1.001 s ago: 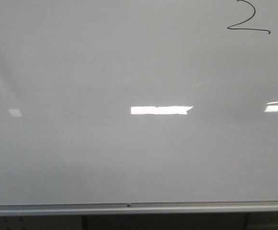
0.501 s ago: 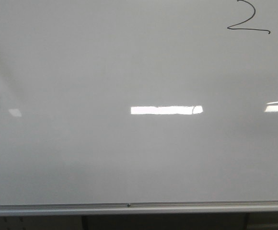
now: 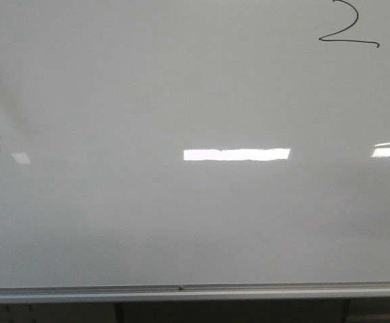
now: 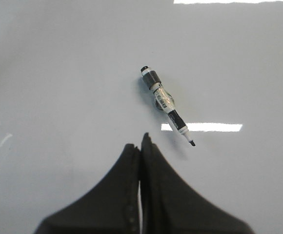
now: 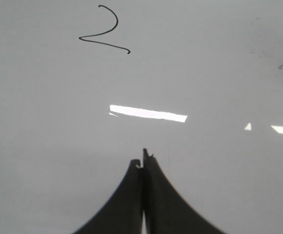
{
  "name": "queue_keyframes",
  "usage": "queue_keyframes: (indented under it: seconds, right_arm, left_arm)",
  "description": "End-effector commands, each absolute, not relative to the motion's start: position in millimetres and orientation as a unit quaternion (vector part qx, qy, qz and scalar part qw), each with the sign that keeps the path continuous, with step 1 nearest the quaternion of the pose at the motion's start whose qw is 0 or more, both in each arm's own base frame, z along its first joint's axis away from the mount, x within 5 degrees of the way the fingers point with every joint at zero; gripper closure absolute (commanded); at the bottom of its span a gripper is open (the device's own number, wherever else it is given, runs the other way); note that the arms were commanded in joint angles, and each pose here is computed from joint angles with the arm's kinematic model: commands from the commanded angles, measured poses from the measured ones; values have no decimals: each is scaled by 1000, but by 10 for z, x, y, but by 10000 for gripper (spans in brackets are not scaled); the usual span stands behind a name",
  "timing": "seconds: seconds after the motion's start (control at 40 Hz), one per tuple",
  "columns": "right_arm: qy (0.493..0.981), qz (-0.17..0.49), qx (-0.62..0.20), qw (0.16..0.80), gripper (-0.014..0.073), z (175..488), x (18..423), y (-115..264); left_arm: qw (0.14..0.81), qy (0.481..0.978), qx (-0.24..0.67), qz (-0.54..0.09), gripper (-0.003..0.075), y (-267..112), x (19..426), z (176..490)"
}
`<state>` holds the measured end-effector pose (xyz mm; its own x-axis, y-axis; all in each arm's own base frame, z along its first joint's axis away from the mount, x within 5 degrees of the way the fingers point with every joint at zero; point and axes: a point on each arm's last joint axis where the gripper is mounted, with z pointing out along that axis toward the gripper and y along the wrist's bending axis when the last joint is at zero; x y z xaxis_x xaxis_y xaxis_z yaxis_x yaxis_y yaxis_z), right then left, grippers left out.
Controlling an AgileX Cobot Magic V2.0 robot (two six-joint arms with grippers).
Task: Write number 2 on whiteboard
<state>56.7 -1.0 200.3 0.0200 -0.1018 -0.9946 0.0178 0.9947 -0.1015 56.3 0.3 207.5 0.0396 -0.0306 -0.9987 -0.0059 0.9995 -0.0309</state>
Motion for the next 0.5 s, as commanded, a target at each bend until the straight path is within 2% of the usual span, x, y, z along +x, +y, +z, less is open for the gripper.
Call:
queue_keyframes:
  seconds: [0.0, 0.48]
  right_arm:
    - [646, -46, -29, 761, 662, 2130, 543, -7]
    - [642, -24, -9, 767, 662, 2136, 542, -10]
  left_arm:
    - [748, 663, -14, -12, 739, 4, 552, 2084]
    - [747, 664, -14, -12, 740, 4, 554, 2083]
